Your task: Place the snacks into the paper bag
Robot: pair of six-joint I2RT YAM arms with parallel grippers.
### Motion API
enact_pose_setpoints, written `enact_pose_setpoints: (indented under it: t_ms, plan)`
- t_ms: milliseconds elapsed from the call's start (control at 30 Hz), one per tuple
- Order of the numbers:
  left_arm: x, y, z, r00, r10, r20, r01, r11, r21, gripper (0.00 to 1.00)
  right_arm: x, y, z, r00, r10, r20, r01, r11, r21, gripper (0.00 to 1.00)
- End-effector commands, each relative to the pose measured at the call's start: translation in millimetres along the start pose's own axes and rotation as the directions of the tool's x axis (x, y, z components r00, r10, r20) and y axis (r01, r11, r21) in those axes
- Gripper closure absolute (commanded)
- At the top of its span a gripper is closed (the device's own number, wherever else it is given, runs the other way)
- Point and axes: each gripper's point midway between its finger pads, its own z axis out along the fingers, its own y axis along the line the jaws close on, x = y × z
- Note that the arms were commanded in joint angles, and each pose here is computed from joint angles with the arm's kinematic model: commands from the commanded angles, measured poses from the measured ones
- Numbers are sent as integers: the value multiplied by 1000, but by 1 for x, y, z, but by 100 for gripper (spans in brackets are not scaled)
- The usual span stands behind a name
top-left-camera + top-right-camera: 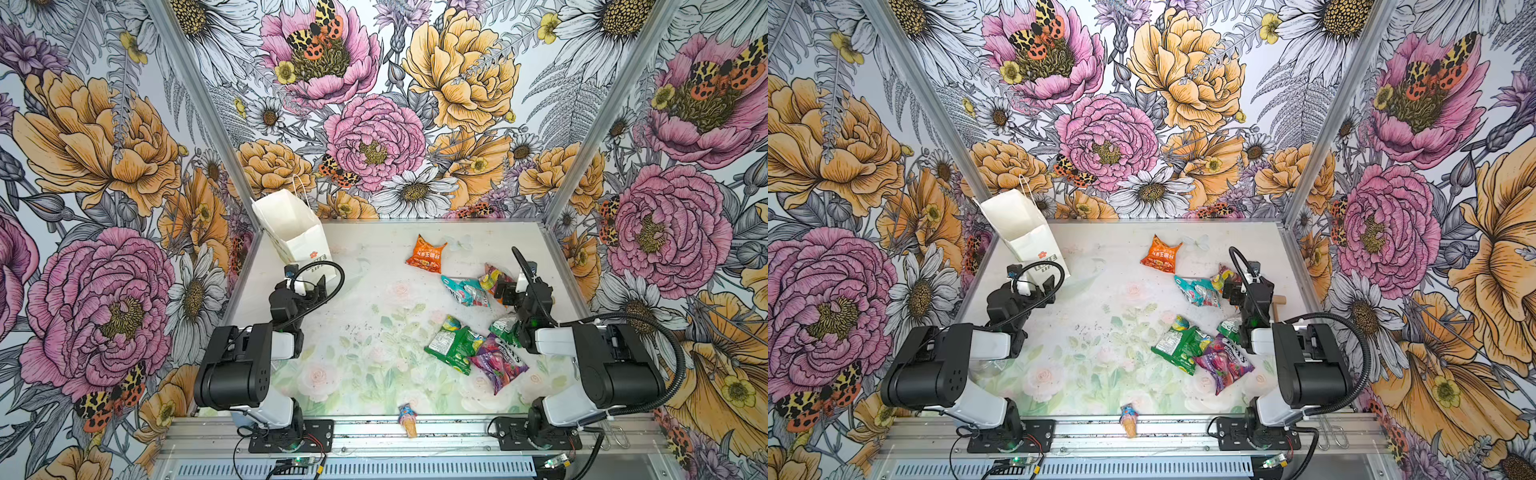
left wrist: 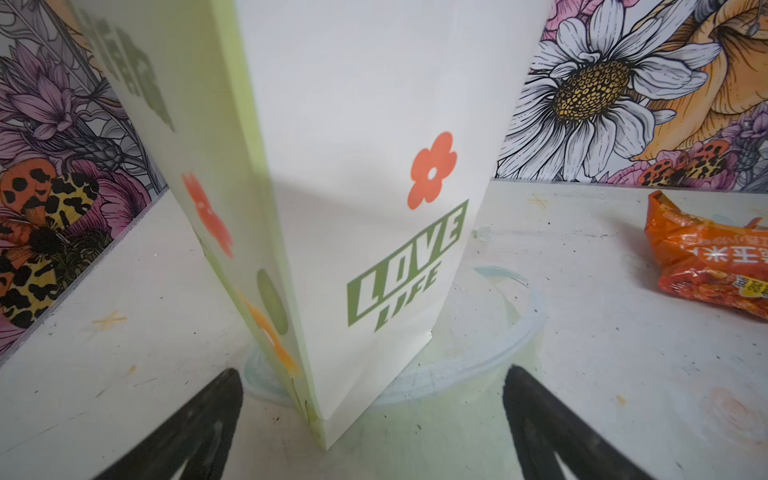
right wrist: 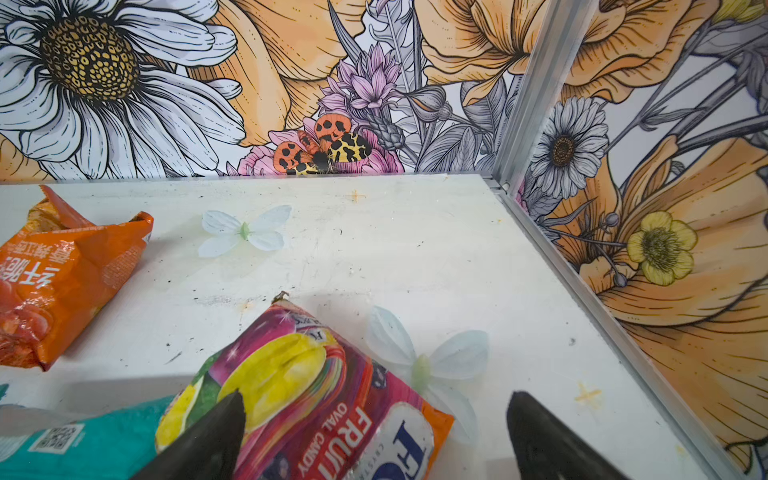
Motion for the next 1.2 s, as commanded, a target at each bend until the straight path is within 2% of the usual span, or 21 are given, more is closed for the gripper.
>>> enact_pose_setpoints:
  t_ms: [0, 1167]
  plan:
    - [-9, 1, 4, 1000, 11, 25, -11, 1000, -13, 1, -3, 0, 0, 1000, 7, 16, -7, 1000, -6, 0]
    - [-8, -2, 3, 999, 22, 25, -22, 1000, -7, 1, -4, 0, 0, 1000, 6, 19, -6, 1000, -6, 0]
